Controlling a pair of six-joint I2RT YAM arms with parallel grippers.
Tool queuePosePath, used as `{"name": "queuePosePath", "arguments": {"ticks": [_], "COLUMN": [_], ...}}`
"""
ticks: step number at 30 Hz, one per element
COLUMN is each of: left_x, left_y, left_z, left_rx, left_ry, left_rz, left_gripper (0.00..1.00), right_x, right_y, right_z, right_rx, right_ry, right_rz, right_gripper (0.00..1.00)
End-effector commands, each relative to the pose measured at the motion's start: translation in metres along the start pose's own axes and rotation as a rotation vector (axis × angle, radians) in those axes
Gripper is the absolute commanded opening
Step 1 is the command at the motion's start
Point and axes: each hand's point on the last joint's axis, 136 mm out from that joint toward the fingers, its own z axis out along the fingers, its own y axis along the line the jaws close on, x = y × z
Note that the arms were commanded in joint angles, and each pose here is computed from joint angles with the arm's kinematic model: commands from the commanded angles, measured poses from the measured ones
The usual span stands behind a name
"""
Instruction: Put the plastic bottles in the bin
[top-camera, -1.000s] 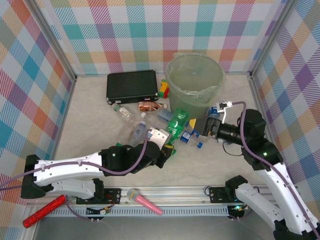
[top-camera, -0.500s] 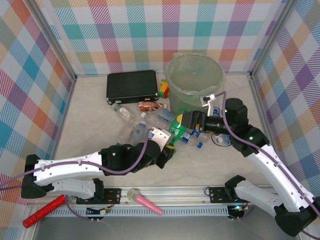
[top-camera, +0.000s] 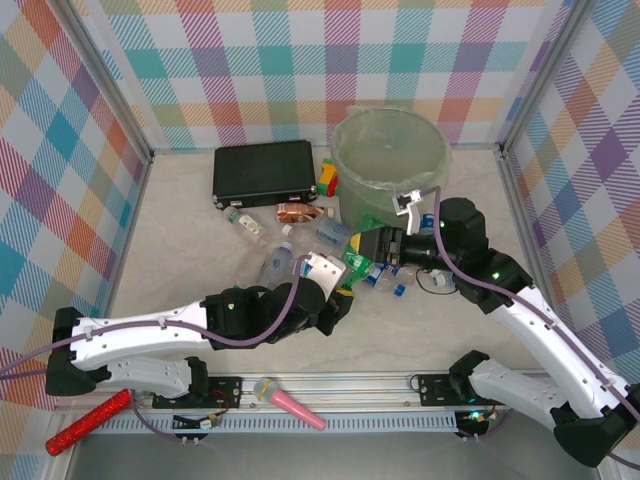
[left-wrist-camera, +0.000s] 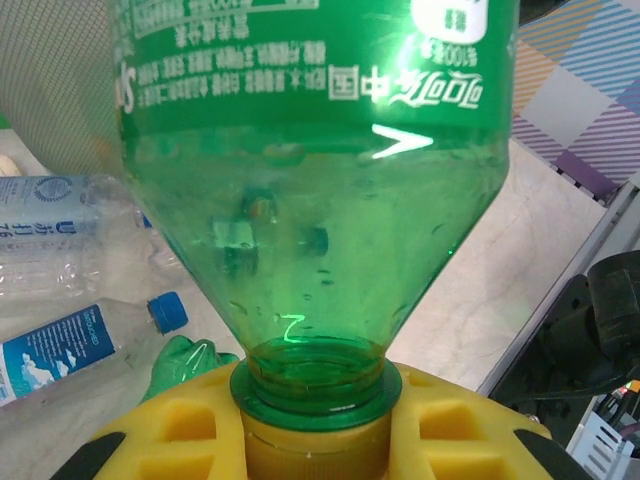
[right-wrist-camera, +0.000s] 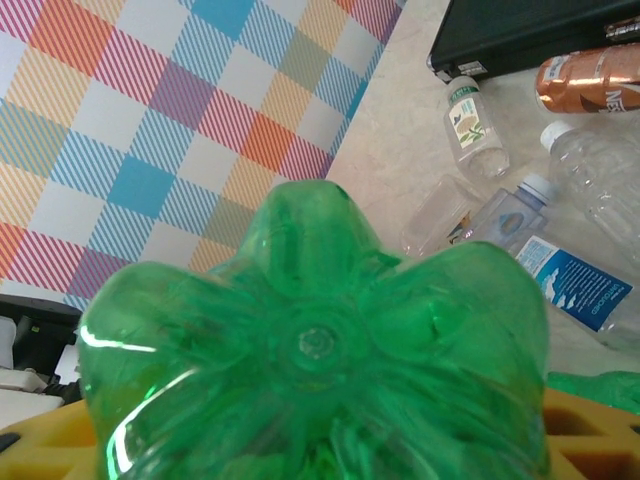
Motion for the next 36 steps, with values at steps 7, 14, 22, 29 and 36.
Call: {"name": "queuePosePath", "arguments": {"ticks": [7,14,22,29,36], "left_x": [-0.028,-0.044,-0.058,-0.057,-0.048], "left_y": [0.007,0.023,0.057,0.076,0.117], "left_z": [-0.005,-0.016,-0.034,-0.036,-0.049], "left_rx": [-0.034,-0.070,-0.229,-0.328,-0.489], "left_ry": [-0.064,-0.095,-0.132,-0.149,-0.210], "left_rz": [-0.023,-0.039,-0.030,-0.039,-0.096], "left_gripper": [0.91,1.00,1.00,1.00,1.00], "right_x": [-0.034,-0.075,-0.163,-0.224,-0.256], "right_y": [0.009,-0.001,-0.013,-0.057,-0.104], "right_z": [-0.016,-0.022,-0.045,-0.035,0.010], "right_rx": [0.083,0.251,0.440,0.557,0.628], "right_ry": [-0.123,-0.210,-0.389,-0.472,-0.491], "right_rz": [-0.065,-0.150,-0.227,-0.220,-0.297], "right_gripper": [0.57,0.58,0.58,0.59,0.61]}}
